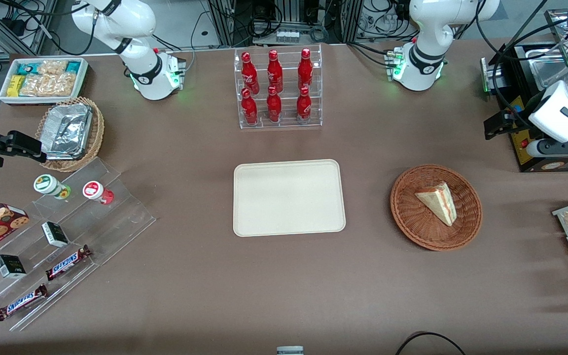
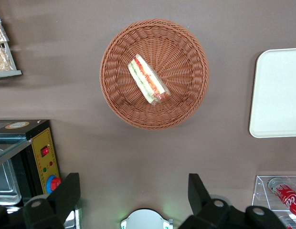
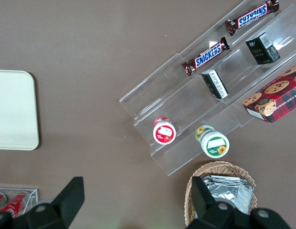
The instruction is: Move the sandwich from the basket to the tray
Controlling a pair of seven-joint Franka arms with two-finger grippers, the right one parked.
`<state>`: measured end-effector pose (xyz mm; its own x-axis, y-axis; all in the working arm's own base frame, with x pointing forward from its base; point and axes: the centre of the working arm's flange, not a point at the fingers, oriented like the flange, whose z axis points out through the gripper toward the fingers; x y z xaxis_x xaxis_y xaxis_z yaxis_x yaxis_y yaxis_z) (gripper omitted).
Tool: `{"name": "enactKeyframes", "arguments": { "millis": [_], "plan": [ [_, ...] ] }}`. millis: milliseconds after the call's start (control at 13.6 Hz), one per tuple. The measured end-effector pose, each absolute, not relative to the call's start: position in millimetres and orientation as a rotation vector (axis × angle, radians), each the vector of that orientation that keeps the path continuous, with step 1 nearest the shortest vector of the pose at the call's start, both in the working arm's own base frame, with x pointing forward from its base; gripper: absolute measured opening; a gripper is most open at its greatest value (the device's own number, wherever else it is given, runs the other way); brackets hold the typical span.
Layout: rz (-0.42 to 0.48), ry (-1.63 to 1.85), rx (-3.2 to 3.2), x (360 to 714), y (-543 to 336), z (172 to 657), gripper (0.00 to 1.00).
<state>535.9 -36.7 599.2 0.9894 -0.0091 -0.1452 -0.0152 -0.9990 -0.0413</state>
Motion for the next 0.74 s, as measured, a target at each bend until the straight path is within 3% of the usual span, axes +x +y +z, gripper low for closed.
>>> {"name": "enactKeyframes", "arguments": {
  "millis": [736],
  "plan": [
    [0.216,0.032,-3.092,541.0,-41.3,591.8,1.00]
  ]
}}
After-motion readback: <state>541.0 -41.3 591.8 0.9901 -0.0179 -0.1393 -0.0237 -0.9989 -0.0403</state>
